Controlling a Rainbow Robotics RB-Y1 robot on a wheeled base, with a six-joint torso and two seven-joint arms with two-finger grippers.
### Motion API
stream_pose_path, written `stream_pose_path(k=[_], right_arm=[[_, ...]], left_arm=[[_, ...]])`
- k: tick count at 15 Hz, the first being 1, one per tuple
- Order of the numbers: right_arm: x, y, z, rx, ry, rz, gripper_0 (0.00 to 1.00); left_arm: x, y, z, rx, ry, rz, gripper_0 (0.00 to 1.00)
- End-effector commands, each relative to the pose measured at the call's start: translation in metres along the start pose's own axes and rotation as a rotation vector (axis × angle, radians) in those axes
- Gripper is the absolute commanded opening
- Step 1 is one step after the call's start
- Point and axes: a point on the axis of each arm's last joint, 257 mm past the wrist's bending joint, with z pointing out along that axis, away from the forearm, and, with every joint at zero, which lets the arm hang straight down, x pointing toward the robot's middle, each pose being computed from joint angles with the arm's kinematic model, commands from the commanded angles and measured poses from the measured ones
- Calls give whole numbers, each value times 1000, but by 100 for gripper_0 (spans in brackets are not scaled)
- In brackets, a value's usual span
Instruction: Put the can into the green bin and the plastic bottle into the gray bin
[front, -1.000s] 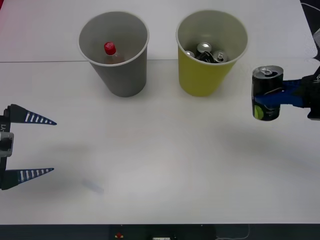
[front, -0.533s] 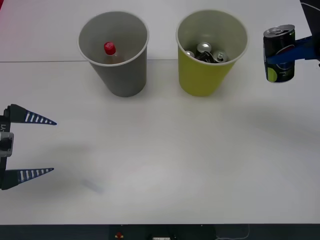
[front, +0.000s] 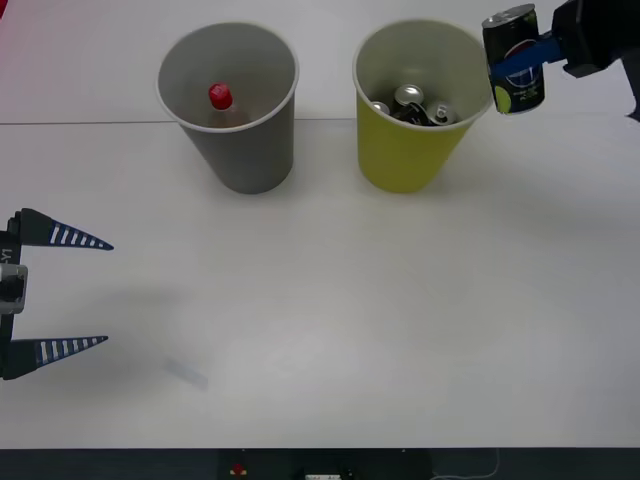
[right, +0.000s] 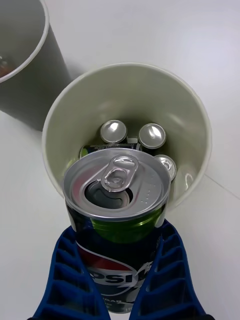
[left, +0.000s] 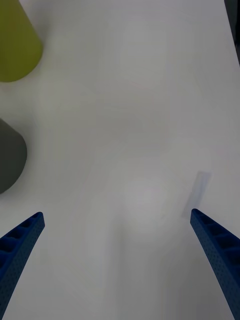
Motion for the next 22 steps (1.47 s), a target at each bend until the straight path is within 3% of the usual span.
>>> stream_pose_path(k=[1, 5, 9, 10, 12, 13, 15, 18, 22], right_arm=[[-21, -4, 24, 18, 23, 11, 0], [-46, -3, 57, 40, 70, 19, 0], [-65, 4, 71, 41, 58, 5, 0], [-65, 4, 71, 42, 56, 3, 6], [-67, 4, 71, 37, 50, -21, 76], [-68, 4, 70, 36, 44, -21, 100], [-70, 3, 69, 34, 35, -54, 100], [-70, -1, 63, 33, 31, -64, 100], [-68, 1, 40, -39, -15, -113, 100]], left_arm=[[0, 0, 0, 0, 0, 0, 100], [0, 0, 0, 0, 0, 0, 100], [0, 0, 0, 0, 0, 0, 100], [0, 0, 0, 0, 0, 0, 100], [0, 0, 0, 0, 0, 0, 100], [0, 0, 0, 0, 0, 0, 100], [0, 0, 0, 0, 0, 0, 100], [0, 0, 0, 0, 0, 0, 100], [0, 0, 0, 0, 0, 0, 100]])
